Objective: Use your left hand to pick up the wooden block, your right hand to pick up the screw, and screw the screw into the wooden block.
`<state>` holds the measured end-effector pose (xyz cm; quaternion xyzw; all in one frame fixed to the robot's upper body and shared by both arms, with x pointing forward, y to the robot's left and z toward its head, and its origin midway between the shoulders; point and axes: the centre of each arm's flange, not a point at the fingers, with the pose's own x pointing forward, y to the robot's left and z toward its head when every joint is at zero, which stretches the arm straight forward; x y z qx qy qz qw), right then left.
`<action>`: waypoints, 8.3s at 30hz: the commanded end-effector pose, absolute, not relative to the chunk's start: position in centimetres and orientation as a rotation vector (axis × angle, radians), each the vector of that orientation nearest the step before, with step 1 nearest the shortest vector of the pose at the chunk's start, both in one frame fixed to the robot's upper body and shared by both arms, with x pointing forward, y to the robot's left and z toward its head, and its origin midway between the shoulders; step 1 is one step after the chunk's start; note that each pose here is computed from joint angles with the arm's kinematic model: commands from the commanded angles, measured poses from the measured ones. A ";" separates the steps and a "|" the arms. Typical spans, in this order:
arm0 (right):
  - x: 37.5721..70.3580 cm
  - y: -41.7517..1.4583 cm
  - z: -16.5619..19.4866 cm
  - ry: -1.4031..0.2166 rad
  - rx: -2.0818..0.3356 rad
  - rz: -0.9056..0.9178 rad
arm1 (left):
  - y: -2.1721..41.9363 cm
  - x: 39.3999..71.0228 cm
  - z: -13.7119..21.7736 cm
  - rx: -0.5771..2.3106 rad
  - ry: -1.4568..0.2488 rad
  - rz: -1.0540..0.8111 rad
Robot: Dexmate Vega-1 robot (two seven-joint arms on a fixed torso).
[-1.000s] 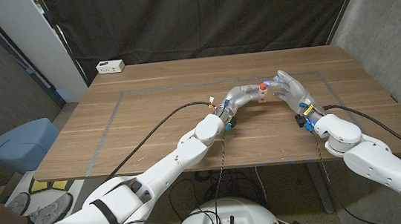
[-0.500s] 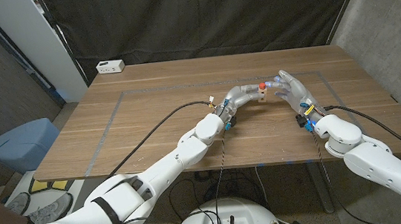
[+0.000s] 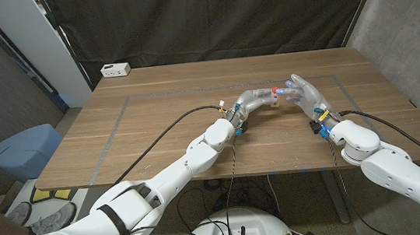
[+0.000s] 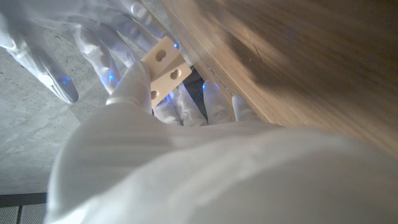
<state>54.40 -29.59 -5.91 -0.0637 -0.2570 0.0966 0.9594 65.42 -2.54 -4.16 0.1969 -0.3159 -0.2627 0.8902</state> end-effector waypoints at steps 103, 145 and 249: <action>55.8 -29.3 -5.5 -0.529 -0.121 0.233 | -2.4 65.5 -4.1 0.414 -0.655 -0.541; 55.2 -29.4 -6.2 -0.529 -0.100 0.179 | -2.2 65.4 -4.2 0.408 -0.653 -0.540; 54.2 -30.1 -6.4 -0.545 -0.095 0.173 | -2.6 64.7 -4.3 0.419 -0.666 -0.549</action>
